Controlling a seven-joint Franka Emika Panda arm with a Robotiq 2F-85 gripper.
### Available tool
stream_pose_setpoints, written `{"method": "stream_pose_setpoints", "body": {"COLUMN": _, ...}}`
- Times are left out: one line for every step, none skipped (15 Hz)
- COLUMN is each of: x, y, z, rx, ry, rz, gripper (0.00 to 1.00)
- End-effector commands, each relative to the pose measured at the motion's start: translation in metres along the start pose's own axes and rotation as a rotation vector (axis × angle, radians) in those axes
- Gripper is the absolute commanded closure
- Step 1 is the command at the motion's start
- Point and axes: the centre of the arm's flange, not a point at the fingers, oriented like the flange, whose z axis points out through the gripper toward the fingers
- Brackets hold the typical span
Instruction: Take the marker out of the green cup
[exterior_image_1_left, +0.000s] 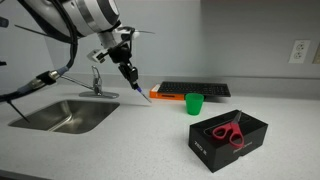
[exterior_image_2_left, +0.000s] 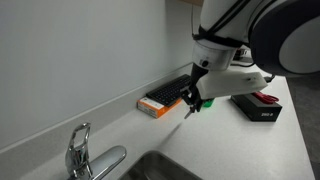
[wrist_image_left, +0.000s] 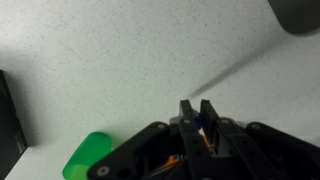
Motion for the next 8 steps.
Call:
{"method": "stream_pose_setpoints", "body": {"x": -0.018, "y": -0.012, "z": 0.027, "rx": -0.045, "ry": 0.026, "rz": -0.050, "gripper": 0.96}}
{"method": "stream_pose_setpoints", "body": {"x": -0.021, "y": -0.014, "z": 0.033, "rx": -0.070, "ry": 0.017, "rz": -0.080, "gripper": 0.96}}
{"method": "stream_pose_setpoints", "body": {"x": -0.024, "y": -0.015, "z": 0.039, "rx": -0.088, "ry": 0.013, "rz": -0.106, "gripper": 0.96}}
{"method": "stream_pose_setpoints", "body": {"x": -0.026, "y": -0.016, "z": 0.043, "rx": -0.099, "ry": 0.010, "rz": -0.122, "gripper": 0.96}}
{"method": "stream_pose_setpoints", "body": {"x": -0.028, "y": -0.017, "z": 0.046, "rx": -0.108, "ry": 0.007, "rz": -0.135, "gripper": 0.96}}
{"method": "stream_pose_setpoints", "body": {"x": -0.028, "y": -0.017, "z": 0.047, "rx": -0.113, "ry": 0.002, "rz": -0.146, "gripper": 0.61}}
{"method": "stream_pose_setpoints", "body": {"x": -0.027, "y": -0.015, "z": 0.047, "rx": -0.110, "ry": -0.004, "rz": -0.150, "gripper": 0.60}}
{"method": "stream_pose_setpoints", "body": {"x": -0.025, "y": -0.014, "z": 0.046, "rx": -0.107, "ry": -0.012, "rz": -0.155, "gripper": 0.53}}
